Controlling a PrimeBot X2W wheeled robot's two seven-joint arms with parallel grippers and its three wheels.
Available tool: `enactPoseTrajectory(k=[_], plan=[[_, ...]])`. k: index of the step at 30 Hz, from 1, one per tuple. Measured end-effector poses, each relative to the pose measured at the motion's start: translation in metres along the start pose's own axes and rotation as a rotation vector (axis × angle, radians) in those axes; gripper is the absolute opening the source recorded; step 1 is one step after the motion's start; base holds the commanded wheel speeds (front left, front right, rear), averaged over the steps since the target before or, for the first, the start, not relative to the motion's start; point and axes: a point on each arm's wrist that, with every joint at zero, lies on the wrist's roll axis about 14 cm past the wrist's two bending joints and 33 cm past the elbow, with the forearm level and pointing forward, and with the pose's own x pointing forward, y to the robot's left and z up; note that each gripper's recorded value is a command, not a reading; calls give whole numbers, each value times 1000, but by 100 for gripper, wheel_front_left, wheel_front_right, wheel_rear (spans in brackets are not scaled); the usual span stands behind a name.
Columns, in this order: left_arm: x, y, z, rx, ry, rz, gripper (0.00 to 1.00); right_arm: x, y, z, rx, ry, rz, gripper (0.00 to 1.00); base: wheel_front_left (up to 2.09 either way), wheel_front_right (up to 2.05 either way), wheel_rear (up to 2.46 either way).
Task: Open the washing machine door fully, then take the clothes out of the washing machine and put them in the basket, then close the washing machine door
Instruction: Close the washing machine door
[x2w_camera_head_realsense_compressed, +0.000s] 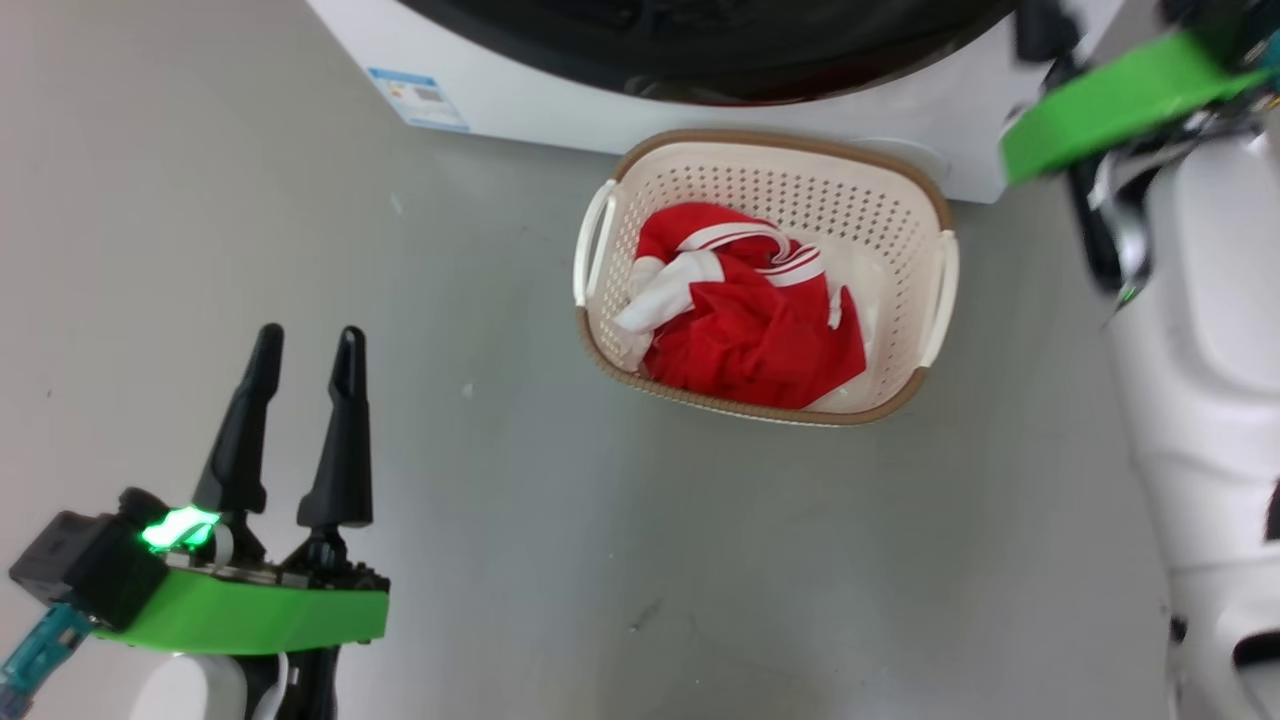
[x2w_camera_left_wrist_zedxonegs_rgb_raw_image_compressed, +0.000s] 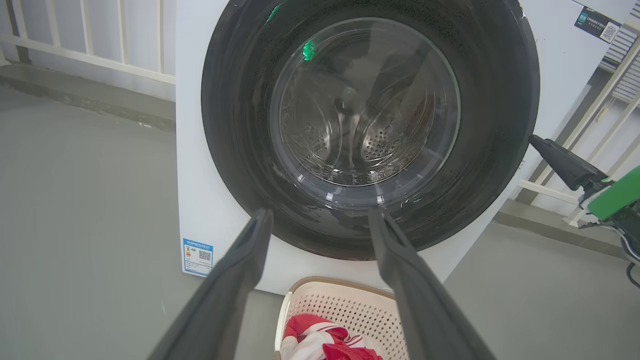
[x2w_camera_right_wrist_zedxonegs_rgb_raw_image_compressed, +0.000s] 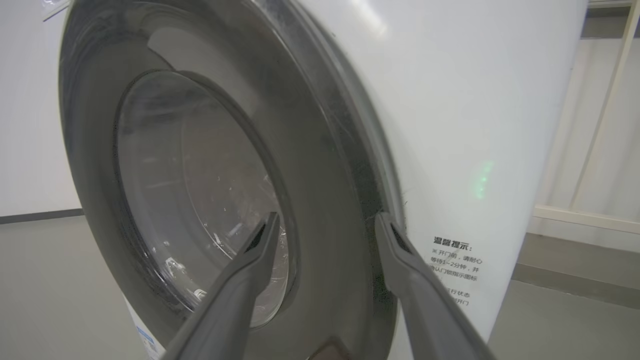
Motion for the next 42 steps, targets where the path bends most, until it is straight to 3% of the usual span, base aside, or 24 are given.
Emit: enactPoseTrajectory(k=[7, 17, 32, 42], plan=[[6, -12, 5, -2, -25, -33, 100, -52, 3, -13, -38, 60, 11, 100, 0, 0, 0], [6, -41, -4, -34, -4, -113, 100, -127, -38, 21, -86, 13, -131, 100, 0, 0, 0], [-16, -66, -2, 17, 10, -217, 100, -242, -74, 70, -141, -29, -340, 100, 0, 0, 0], [-43, -61, 3, 75, 11, -222, 100, -301, -71, 75, -137, -7, -408, 100, 0, 0, 0]])
